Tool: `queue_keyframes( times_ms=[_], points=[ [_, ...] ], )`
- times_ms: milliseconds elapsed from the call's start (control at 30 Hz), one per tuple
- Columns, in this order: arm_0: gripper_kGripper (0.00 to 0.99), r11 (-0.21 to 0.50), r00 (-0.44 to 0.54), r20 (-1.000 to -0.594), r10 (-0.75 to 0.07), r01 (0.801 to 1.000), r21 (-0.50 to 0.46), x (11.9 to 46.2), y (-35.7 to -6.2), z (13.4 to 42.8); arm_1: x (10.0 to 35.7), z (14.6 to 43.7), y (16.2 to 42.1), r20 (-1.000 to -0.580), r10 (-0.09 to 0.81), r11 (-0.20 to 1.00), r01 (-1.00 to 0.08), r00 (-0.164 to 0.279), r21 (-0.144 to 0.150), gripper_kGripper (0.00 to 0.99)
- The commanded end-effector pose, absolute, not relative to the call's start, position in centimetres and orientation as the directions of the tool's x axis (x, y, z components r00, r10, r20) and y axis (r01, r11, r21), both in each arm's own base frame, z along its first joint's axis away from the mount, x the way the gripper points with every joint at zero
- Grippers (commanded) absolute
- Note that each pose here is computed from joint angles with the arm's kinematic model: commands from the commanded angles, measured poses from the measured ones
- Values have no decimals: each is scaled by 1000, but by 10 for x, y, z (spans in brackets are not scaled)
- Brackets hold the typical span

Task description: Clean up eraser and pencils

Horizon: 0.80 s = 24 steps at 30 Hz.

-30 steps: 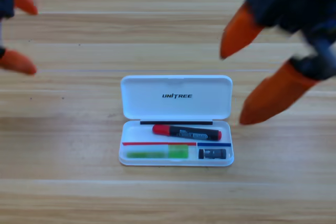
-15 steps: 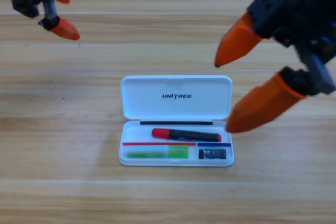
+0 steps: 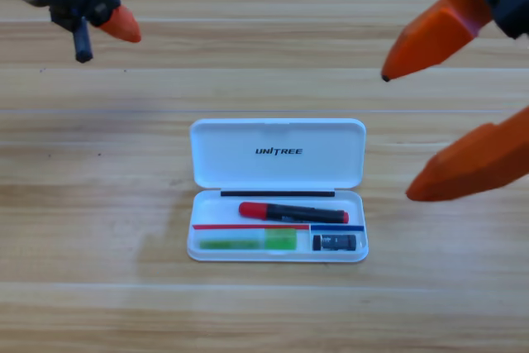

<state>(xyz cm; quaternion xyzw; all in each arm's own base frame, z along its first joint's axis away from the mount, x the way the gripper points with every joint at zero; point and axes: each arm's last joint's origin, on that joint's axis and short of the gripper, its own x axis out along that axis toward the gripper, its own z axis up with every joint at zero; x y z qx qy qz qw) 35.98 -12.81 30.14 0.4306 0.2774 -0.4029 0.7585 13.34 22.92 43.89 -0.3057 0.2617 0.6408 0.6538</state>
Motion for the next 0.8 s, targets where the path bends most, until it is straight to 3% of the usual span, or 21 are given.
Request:
queue_keyframes(
  times_ms=[33,433,800],
  points=[
    [0,295,464,-796,-389,881,369,368,-127,273,137,432,224,-736,676,13,-999,33,-33,957],
    [0,207,318,-809,-493,947,247,368,-163,244,137,432,225,-736,676,15,-999,33,-31,957],
    [0,175,217,-820,-530,974,145,369,-184,218,137,431,224,-736,676,15,-999,31,-28,957]
  ],
)
